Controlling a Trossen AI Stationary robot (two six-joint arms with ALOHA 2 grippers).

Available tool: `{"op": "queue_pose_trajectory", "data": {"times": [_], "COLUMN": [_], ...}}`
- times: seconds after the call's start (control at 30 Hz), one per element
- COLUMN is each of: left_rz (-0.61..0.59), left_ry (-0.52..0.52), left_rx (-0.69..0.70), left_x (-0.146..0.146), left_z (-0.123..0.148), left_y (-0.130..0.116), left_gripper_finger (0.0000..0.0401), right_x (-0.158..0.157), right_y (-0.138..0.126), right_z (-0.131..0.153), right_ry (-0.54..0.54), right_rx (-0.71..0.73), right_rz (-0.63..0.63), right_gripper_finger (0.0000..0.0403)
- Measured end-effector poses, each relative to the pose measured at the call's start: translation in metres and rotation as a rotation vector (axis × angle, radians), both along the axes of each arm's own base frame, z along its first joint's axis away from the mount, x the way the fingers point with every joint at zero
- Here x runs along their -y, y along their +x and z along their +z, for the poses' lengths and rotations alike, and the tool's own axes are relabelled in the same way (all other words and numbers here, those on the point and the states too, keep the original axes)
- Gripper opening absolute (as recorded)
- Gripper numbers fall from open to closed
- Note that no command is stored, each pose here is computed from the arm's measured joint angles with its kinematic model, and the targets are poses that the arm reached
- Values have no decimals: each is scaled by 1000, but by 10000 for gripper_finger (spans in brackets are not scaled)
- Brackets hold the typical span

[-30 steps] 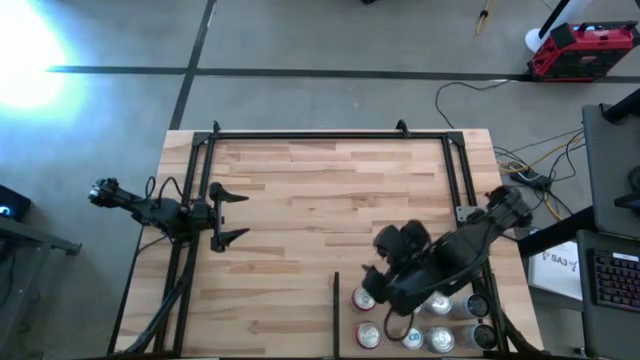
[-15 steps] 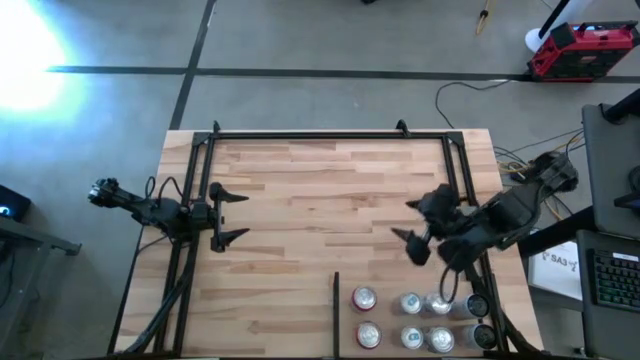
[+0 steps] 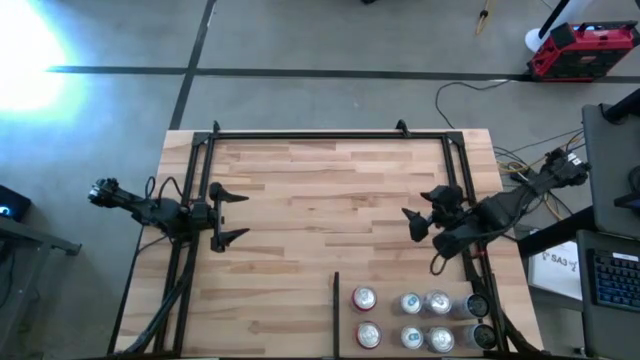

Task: Place canned beverage on shelf
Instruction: Return to Home Position

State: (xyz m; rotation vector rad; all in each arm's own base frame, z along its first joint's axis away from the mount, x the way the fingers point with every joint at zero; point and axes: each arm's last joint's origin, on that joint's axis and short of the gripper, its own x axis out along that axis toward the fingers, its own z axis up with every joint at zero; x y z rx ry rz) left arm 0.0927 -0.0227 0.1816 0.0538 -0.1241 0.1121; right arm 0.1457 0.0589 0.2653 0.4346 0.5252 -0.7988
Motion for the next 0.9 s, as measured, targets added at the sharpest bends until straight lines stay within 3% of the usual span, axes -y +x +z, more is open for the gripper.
{"op": "queue_pose_trajectory", "data": {"times": [0.17,0.33,0.57,0.77,0.9], "left_rz": [0,0,0,0,0], "left_ry": [0,0,0,0,0], "left_rx": [0,0,0,0,0], "left_x": [0,0,0,0,0], "left_z": [0,0,0,0,0], "left_y": [0,0,0,0,0], "left_gripper_finger": [400,400,400,400,400], "right_x": [6,14,19,25,34], "right_y": [-7,-15,-15,-18,-20], "right_z": [-35,-47,-52,-64,-74], "right_ry": [53,-150,-408,-323,-211], "right_rx": [147,339,444,524,580], "right_rz": [-37,108,417,681,720], "right_gripper_finger": [359,359,359,359,359]}}
